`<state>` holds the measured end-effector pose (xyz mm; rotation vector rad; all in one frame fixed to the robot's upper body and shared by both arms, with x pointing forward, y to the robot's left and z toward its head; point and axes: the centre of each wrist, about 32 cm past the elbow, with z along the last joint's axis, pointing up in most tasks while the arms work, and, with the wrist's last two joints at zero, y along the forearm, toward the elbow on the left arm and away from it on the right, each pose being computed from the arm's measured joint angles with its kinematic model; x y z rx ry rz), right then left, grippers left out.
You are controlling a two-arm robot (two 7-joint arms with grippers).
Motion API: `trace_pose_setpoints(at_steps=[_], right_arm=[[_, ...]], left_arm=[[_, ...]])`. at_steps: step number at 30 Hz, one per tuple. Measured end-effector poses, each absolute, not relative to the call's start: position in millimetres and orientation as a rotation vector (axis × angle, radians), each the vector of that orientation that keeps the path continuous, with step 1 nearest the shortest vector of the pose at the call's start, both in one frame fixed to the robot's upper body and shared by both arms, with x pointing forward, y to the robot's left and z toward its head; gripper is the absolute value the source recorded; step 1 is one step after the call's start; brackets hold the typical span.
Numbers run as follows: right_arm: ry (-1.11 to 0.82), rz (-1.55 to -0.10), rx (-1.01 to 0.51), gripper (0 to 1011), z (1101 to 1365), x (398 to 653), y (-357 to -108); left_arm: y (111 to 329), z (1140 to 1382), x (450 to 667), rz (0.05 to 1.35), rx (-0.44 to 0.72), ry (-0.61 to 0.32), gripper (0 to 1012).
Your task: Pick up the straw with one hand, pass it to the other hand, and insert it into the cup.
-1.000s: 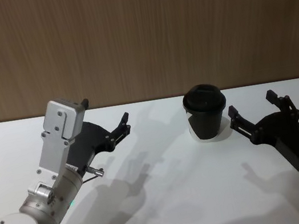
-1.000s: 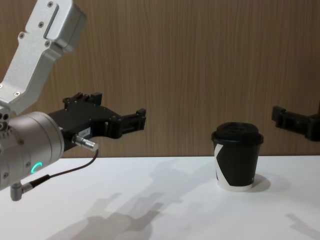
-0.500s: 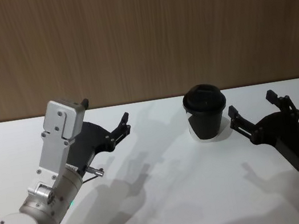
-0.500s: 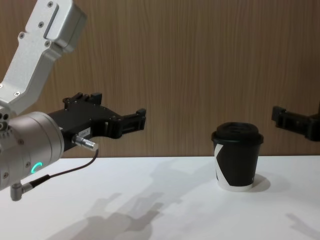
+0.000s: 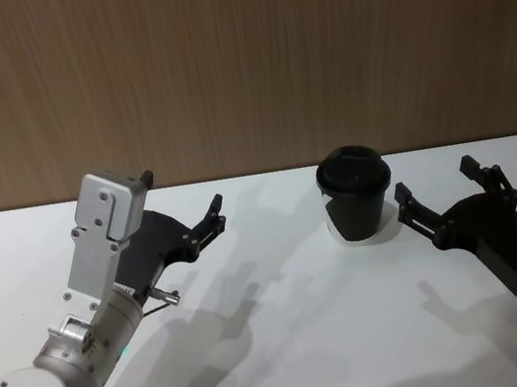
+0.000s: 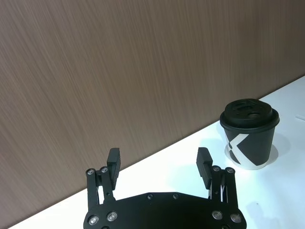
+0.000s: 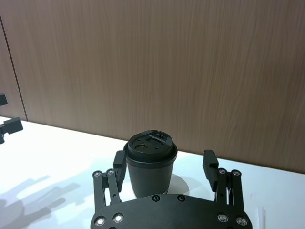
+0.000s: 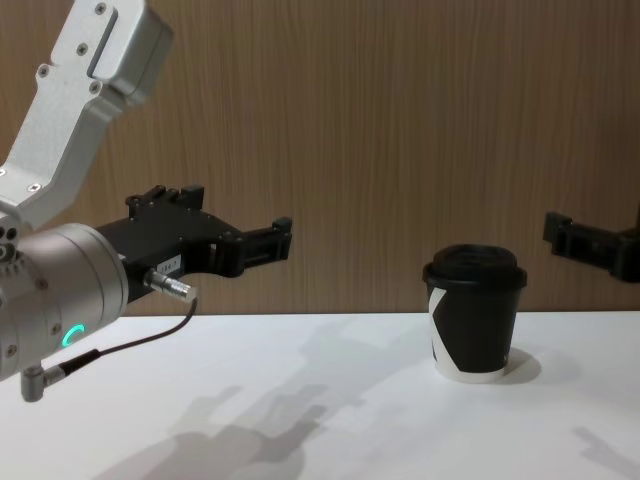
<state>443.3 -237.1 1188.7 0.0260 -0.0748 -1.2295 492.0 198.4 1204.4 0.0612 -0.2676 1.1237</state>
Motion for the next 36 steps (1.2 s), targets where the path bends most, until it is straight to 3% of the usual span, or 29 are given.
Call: trace_pose_setpoints(at_steps=[36], right_arm=[[-0.075,-1.229,0.026,1001,1188.7,443.3,-237.1]], left_arm=[[198.4,1204.4,492.0,1.124,0.061,-0.268,1003]])
